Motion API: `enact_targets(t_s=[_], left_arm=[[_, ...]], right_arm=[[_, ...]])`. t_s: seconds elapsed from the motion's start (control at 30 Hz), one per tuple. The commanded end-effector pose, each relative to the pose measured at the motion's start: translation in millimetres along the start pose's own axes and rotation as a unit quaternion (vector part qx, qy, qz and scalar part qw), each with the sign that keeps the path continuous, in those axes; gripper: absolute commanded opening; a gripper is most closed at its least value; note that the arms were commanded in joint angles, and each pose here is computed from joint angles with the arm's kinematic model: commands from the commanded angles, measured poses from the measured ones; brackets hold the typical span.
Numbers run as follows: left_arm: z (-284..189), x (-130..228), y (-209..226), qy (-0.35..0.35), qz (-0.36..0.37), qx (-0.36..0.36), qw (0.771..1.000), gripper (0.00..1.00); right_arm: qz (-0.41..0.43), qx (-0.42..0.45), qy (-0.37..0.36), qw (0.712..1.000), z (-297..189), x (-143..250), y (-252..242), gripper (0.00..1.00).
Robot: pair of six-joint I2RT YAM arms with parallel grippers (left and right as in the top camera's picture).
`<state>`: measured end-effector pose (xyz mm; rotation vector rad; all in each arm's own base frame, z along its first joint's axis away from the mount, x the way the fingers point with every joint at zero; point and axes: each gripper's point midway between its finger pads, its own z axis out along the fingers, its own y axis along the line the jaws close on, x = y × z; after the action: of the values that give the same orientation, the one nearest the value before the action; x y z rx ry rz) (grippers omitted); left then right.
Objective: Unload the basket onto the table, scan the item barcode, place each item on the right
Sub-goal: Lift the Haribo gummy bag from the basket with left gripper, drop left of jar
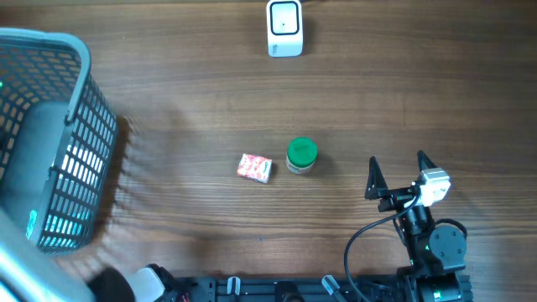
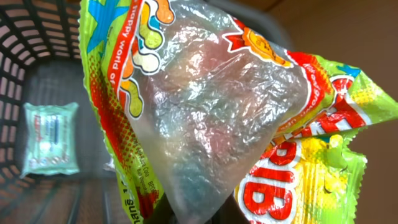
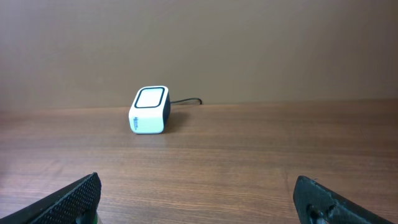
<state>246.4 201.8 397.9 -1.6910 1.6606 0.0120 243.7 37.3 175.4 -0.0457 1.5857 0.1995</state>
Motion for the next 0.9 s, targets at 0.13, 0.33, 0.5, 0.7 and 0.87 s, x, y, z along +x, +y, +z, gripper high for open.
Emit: enact_targets(t_s=[0.13,0.33,0.5,0.7,0.87], left_arm=[[-107.1,129.8,-5.9,0.176,0.16,0.162,0.958,0.04],[-33.1,238.4,20.5,0.196,0.332,0.038,0.922,0.04],[66.5,356.8,66.3,0.225,0.348,-0.032,0.91,0.04],[121.2,436.3,66.3,0.235,0.372,-0.01,0.898,0.04],[65.2,399.6,-22.3,0.208,0.387,0.095,0.894,1.0]], right_arm=[[-0.009,-0.005,-0.002,1.0,-0.1,0.4,1.9,1.0],[-0.009,-0.005,-0.002,1.0,-0.1,0.4,1.9,1.0],[-0.009,-0.005,-0.002,1.0,-0.1,0.4,1.9,1.0],[-0.009,-0.005,-0.002,1.0,-0.1,0.4,1.9,1.0],[-0.009,-0.005,-0.002,1.0,-0.1,0.4,1.9,1.0]])
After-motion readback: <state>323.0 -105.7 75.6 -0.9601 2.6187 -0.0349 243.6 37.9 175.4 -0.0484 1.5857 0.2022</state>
